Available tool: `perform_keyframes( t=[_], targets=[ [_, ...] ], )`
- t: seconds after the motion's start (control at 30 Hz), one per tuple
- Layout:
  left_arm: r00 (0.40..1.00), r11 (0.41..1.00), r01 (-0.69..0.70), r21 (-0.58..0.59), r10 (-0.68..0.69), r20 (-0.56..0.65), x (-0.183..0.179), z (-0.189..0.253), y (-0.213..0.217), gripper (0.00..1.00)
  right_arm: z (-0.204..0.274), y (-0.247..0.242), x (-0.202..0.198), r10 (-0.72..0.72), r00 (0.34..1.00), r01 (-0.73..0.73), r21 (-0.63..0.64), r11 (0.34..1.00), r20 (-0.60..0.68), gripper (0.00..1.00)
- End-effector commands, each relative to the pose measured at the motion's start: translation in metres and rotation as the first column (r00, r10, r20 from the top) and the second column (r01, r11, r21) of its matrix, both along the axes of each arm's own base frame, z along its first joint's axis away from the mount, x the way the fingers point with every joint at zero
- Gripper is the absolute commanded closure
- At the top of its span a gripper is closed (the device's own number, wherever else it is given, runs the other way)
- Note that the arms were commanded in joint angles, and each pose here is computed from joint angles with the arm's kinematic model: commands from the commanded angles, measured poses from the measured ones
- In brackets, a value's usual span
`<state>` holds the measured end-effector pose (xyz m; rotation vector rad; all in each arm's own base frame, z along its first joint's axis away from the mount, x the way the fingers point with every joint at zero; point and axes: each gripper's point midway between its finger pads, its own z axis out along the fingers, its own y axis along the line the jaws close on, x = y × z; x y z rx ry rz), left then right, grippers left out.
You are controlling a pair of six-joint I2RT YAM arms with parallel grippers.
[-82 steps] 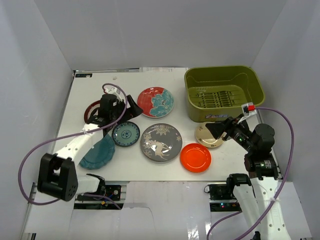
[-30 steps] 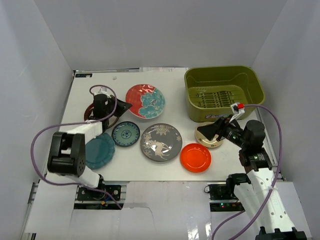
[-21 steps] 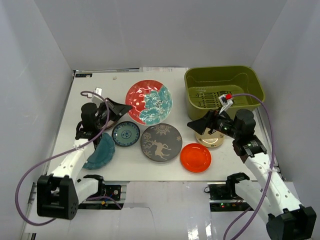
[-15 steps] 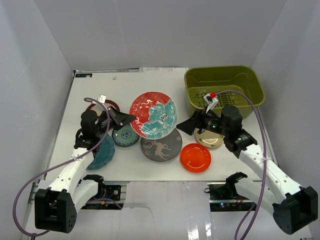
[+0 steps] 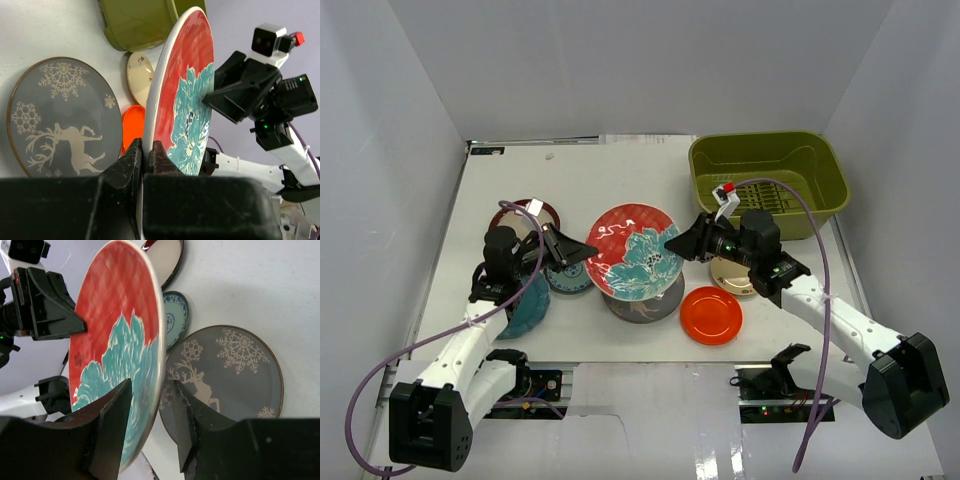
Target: Place the plates into the plastic bin on the countertop
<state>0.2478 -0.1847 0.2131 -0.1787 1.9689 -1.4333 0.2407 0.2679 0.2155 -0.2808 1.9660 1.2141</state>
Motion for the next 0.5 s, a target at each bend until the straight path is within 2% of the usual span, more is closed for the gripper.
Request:
perform_keyframes(
  t=[0.0,0.03,0.07,0.13,0.17,0.23,0.27,0.37,0.43,0.47],
  targets=[
    [0.977,0.990,0.125,-0.059,-0.112,0.183,-0.020,0.051,-0.011,0.91,0.023,0.010,0.009,-0.004,0.999,0.000,0.082,0.997,0.049,0.56],
    [0.975,0.990,0.128,-0.057,-0.115,0.189,-0.021,0.052,-0.011,0.90,0.024,0.010,0.010,-0.004,0.999,0.000,0.084,0.996,0.051,0.72],
    [0.974,0.990,0.133,-0.055,-0.120,0.194,-0.022,0.053,-0.011,0.83,0.029,0.011,0.011,-0.009,0.998,0.004,0.090,0.996,0.057,0.81],
    [0.972,0.990,0.136,-0.037,-0.127,0.199,-0.023,0.050,-0.011,0.73,0.037,0.010,0.014,-0.025,0.997,0.017,0.107,0.994,0.075,0.87],
    [0.976,0.991,0.133,-0.028,-0.126,0.175,-0.024,0.045,-0.010,0.60,0.044,0.007,0.019,-0.057,0.994,0.047,0.114,0.992,0.089,0.92],
    [0.981,0.994,0.109,0.015,-0.110,0.161,-0.022,0.036,-0.007,0.44,0.065,0.002,0.028,-0.102,0.987,0.085,0.132,0.988,0.128,0.92],
    [0.984,0.995,0.090,0.039,-0.095,0.153,-0.021,0.032,-0.004,0.33,0.075,-0.005,0.035,-0.131,0.981,0.110,0.144,0.983,0.143,0.92],
    [0.992,0.990,-0.014,0.140,-0.004,0.126,-0.012,0.015,0.010,0.23,0.109,-0.025,0.059,-0.205,0.962,0.174,0.174,0.969,0.180,0.92],
    [0.992,0.980,-0.067,0.189,0.045,0.119,-0.011,0.006,0.018,0.21,0.134,-0.038,0.071,-0.233,0.951,0.192,0.202,0.960,0.202,0.92],
    [0.993,0.977,-0.075,0.199,0.054,0.109,-0.012,0.002,0.020,0.21,0.142,-0.060,0.086,-0.293,0.933,0.249,0.214,0.944,0.207,0.92]
  ],
)
